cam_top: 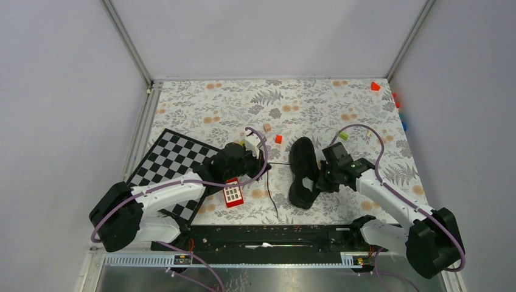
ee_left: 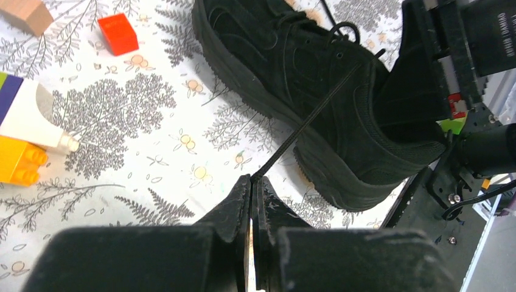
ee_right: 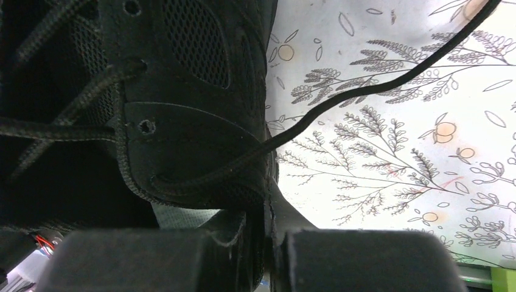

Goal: Tie the shoes
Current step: Cross the shoelace with the shoelace.

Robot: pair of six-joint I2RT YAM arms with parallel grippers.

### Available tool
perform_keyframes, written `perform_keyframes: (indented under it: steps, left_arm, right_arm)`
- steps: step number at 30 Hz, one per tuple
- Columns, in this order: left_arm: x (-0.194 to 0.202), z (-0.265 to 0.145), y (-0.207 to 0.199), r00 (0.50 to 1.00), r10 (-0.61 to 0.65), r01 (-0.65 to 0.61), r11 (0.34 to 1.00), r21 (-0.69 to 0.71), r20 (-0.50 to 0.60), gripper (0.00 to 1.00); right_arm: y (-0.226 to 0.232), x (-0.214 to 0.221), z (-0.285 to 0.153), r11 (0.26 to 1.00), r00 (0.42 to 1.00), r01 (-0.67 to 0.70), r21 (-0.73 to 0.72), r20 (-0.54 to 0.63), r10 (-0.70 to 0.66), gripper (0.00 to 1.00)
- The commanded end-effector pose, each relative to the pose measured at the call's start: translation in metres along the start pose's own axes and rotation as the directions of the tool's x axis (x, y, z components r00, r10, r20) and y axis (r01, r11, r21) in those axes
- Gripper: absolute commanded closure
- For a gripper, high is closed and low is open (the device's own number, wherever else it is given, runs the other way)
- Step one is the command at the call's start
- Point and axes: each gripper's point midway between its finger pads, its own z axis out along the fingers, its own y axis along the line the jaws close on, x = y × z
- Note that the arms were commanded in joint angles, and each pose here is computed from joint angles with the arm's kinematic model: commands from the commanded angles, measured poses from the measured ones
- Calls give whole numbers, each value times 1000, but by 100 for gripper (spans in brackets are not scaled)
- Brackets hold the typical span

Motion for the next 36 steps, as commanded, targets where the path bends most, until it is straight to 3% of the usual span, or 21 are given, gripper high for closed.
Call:
perform_keyframes:
  steps: [1,3,5,6,8,9,13,16,19,23,26,31,36]
  left_arm:
    - [3,-5,7,1000,-16,16,999,-35,-3,100]
    - [10,-4,9,999,-27,26,999,-42,-23,100]
    - [12,-3,11,999,-32,31,998,-47,-30,100]
    - [12,-3,11,999,-33,31,998,-53,-31,100]
    - [13,-3,14,999,-31,29,997,-69,-30,100]
    - [12,-2,16,999,-28,26,997,-77,-29,100]
    - [11,1,18,1000,-18,16,997,-81,-22,100]
    - [8,2,20,1000,-4,1,996,-94,-22,100]
    - [6,-2,23,1000,5,-7,994,-113,-17,100]
    - [3,-8,26,1000,13,-14,991,-131,-12,100]
    - [2,-11,27,1000,13,-14,990,-139,-12,100]
    - [-6,-7,27,1000,16,-17,990,-140,-8,100]
    - [-11,-2,30,1000,26,-28,988,-149,-17,100]
  right_arm:
    - [33,-6,-10,993,999,-7,-117,36,12,100]
    - [43,-4,-12,990,999,3,-141,35,2,100]
    - [53,-3,-15,984,999,13,-177,38,-7,68]
    - [56,-4,-17,982,999,12,-189,45,-3,58]
    - [58,-12,-27,982,997,29,-188,82,-14,43]
    - [57,-17,-34,982,993,50,-181,113,-30,42]
    - [61,-28,-55,954,960,214,-211,225,-165,41]
    - [49,-34,-61,930,915,335,-151,290,-282,42]
    - [31,-37,-57,862,824,504,-60,334,-458,43]
    - [31,-41,-51,827,769,560,-52,404,-495,44]
    - [27,-51,-52,835,770,550,5,383,-510,44]
    - [33,-58,-50,775,730,631,41,309,-610,46]
    - [25,-60,-46,603,576,793,89,211,-789,49]
